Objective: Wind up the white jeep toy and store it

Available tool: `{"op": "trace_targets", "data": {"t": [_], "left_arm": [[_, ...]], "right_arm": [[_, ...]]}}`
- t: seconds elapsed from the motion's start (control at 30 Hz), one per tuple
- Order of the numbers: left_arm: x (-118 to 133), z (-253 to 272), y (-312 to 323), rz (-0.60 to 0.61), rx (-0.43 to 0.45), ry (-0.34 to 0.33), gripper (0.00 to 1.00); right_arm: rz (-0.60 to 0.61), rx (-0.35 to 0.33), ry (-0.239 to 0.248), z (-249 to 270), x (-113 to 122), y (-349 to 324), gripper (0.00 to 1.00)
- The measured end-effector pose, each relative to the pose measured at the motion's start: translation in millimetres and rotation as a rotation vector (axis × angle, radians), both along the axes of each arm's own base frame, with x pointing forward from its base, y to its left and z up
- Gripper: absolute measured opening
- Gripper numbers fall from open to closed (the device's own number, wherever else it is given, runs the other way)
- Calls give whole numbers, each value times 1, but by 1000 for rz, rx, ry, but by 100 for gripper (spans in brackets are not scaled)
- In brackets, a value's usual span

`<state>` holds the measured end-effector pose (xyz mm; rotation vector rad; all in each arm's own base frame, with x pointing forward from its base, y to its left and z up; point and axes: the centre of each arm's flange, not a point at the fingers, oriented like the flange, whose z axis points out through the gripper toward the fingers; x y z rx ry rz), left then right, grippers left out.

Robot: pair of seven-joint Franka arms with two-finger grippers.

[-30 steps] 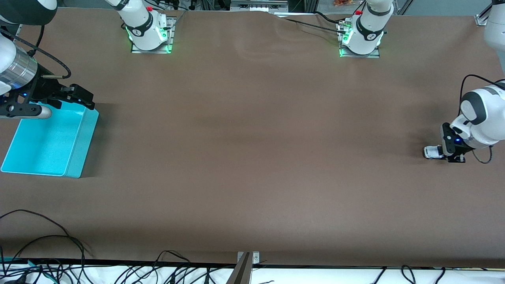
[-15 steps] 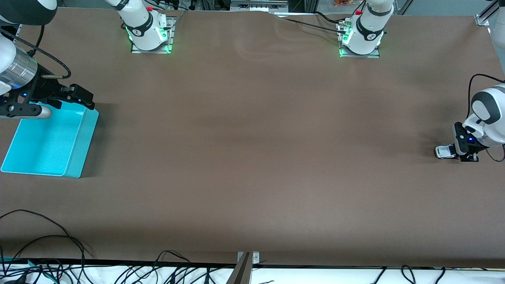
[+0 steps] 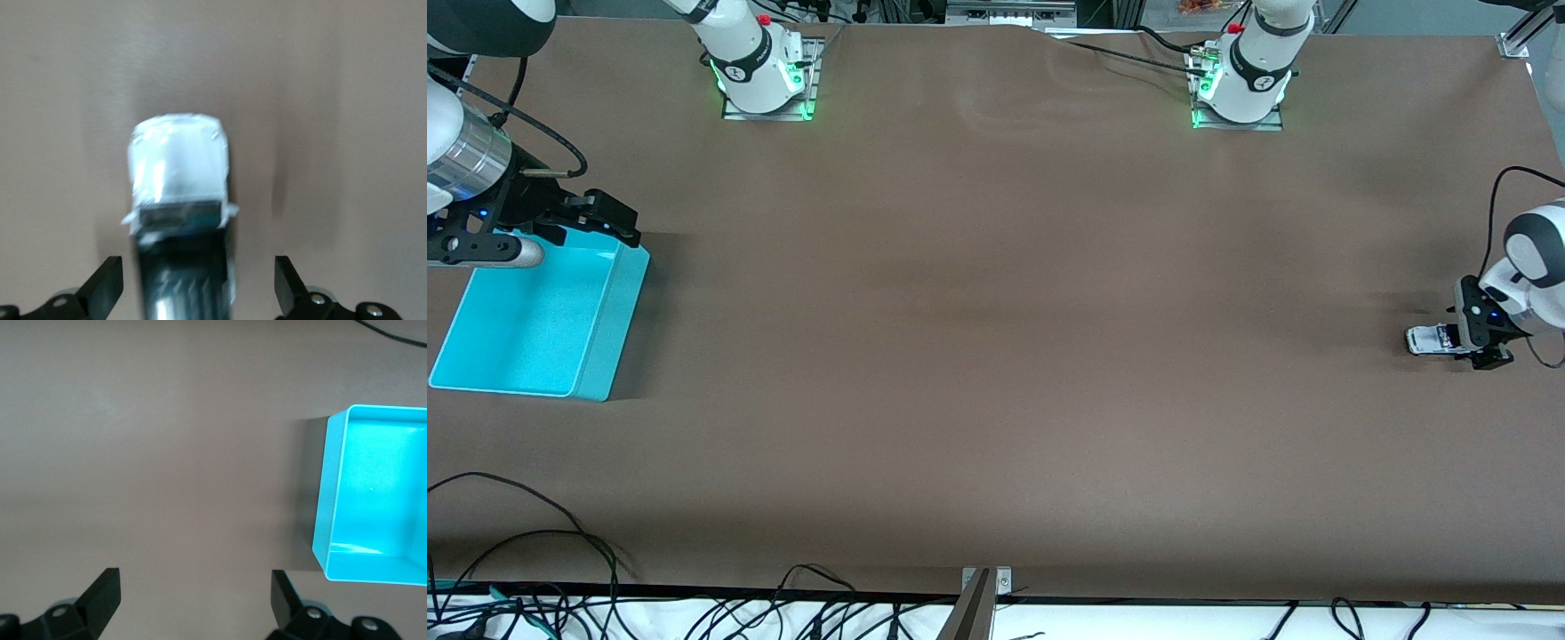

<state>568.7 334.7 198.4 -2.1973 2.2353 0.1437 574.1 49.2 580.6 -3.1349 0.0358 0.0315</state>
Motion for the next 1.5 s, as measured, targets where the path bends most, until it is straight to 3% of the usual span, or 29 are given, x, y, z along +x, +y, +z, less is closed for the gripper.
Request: {"op": "trace_targets", "data": {"t": [0.33, 0.6, 0.87, 1.2, 1.5], "left_arm": [[36, 65, -15, 67, -15, 29, 100], [65, 99, -58, 280, -32, 49, 100], [94, 110, -142, 457, -60, 39, 100], [111, 126, -242, 676, -80, 67, 100], [116, 156, -307, 841, -30, 121, 100]], "right_arm": [[0, 0, 0, 0, 0, 0, 100], [0, 0, 0, 0, 0, 0, 100], [0, 0, 0, 0, 0, 0, 100], [0, 0, 0, 0, 0, 0, 100], [0, 0, 0, 0, 0, 0, 100]]}}
